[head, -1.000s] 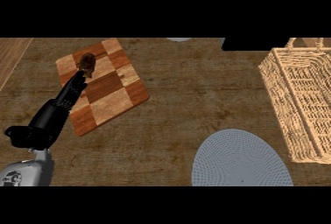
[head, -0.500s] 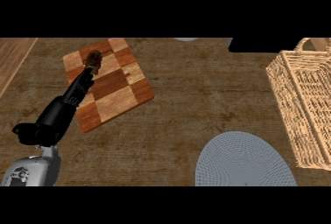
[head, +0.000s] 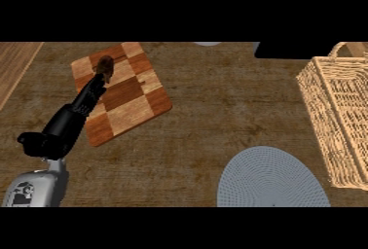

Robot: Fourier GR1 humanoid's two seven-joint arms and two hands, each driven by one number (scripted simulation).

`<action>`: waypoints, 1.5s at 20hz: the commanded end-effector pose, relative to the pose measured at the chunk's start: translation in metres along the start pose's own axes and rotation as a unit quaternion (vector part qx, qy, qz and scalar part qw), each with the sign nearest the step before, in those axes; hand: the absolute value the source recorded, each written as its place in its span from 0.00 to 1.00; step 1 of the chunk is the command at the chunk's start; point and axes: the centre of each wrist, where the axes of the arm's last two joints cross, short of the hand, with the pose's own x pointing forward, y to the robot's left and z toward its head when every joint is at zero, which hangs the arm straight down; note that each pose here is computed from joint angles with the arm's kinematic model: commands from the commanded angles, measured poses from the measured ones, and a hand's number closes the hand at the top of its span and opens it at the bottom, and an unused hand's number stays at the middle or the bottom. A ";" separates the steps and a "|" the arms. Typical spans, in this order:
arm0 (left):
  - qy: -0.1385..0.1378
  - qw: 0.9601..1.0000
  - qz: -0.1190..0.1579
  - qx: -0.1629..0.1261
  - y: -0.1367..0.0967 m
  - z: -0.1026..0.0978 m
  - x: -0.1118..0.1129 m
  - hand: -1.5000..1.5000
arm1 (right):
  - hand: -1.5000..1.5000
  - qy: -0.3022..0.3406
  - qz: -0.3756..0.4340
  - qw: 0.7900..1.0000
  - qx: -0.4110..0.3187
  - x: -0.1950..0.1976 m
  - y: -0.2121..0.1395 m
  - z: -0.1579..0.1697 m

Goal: Pick the bell pepper from the placemat and place it in the basket

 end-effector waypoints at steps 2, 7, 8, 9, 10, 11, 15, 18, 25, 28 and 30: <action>0.000 1.000 0.004 0.006 0.010 0.009 -0.019 0.50 | 1.00 0.026 0.007 1.000 -0.009 -0.020 -0.002 -0.041; 0.003 1.000 0.001 0.010 0.008 0.003 0.002 0.50 | 1.00 0.034 0.017 0.999 0.019 -0.052 0.011 -0.065; 0.006 1.000 0.000 0.007 -0.001 0.012 0.001 0.50 | 1.00 0.032 0.007 0.999 0.019 -0.070 0.001 -0.072; 0.002 1.000 0.001 0.011 0.001 -0.001 0.000 0.50 | 1.00 0.042 0.019 0.999 0.021 -0.064 0.009 -0.071; 0.001 1.000 -0.004 0.004 0.005 0.010 -0.013 0.50 | 1.00 0.033 0.017 0.999 0.015 -0.084 -0.005 -0.083; -0.002 1.000 0.005 0.003 -0.002 0.012 -0.015 0.50 | 1.00 0.035 0.010 0.999 0.017 -0.091 0.009 -0.085; 0.010 1.000 0.002 0.006 -0.017 0.024 -0.009 0.50 | 1.00 0.017 0.025 0.999 -0.012 -0.100 0.019 -0.094; 0.005 1.000 -0.002 0.008 0.003 0.013 -0.009 0.50 | 1.00 0.004 0.039 0.999 -0.023 -0.127 0.009 -0.103; 0.002 1.000 0.001 0.005 -0.011 -0.002 -0.007 0.50 | 0.00 0.011 -0.044 0.995 -0.087 -0.152 0.027 -0.117; -0.003 1.000 0.000 0.006 0.016 -0.009 0.009 0.50 | 0.00 0.008 -0.010 0.996 -0.088 -0.179 0.020 -0.120; -0.001 1.000 0.000 0.003 0.003 0.022 -0.002 0.50 | 0.00 -0.012 -0.007 0.996 -0.083 -0.169 0.027 -0.118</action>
